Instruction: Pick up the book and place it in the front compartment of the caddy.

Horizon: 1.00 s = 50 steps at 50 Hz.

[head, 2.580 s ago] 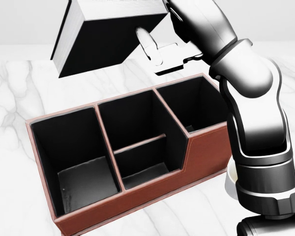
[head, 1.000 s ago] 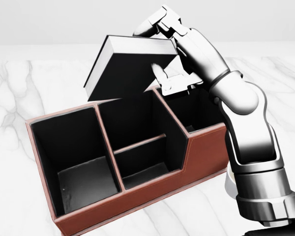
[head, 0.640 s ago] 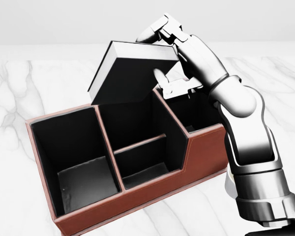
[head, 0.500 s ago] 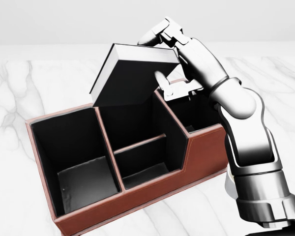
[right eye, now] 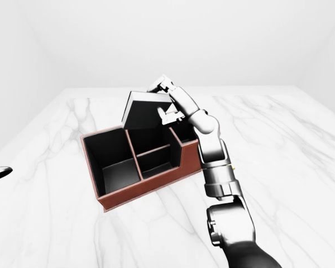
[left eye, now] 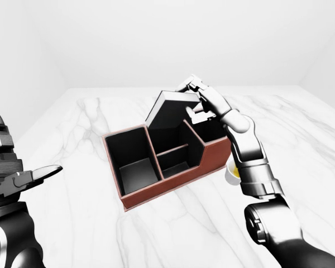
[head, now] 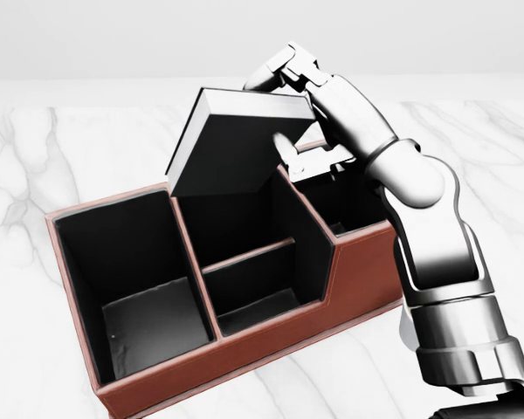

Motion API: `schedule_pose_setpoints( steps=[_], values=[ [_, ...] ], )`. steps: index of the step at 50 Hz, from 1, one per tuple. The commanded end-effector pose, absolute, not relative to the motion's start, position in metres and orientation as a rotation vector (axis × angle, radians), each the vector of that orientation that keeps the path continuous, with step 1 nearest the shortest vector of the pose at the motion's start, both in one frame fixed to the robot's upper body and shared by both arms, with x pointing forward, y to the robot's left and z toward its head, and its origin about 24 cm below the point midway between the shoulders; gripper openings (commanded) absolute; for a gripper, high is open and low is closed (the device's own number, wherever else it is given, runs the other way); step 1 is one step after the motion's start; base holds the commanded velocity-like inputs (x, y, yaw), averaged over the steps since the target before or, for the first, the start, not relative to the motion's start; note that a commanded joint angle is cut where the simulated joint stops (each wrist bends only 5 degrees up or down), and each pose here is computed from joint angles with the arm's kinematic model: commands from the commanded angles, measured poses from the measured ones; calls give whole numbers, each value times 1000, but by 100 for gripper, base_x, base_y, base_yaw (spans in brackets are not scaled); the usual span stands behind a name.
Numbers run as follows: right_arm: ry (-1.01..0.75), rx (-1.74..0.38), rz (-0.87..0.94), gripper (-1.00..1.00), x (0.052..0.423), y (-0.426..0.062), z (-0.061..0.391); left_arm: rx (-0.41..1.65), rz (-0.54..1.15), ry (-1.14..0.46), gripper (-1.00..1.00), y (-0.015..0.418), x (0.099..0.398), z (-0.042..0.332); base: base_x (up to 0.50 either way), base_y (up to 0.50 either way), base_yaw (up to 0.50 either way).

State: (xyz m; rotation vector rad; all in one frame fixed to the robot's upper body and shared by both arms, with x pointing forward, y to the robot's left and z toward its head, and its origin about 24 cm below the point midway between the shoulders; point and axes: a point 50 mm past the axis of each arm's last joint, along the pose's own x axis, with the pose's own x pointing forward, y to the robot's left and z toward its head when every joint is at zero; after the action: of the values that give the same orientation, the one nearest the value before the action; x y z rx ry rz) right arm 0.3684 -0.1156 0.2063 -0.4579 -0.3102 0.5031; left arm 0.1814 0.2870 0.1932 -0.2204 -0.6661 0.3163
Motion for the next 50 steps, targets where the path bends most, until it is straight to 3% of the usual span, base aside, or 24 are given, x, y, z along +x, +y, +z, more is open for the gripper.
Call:
schedule_pose_setpoints(
  steps=[1, 50],
  values=[
    [-319, -402, 496, -100, 373, -114, 212, -219, 313, -661, 100, 286, 182, 192, 0, 0, 0],
    [-94, -412, 456, -100, 402, -121, 184, -219, 314, -656, 100, 286, 183, 191, 0, 0, 0]
  ],
)
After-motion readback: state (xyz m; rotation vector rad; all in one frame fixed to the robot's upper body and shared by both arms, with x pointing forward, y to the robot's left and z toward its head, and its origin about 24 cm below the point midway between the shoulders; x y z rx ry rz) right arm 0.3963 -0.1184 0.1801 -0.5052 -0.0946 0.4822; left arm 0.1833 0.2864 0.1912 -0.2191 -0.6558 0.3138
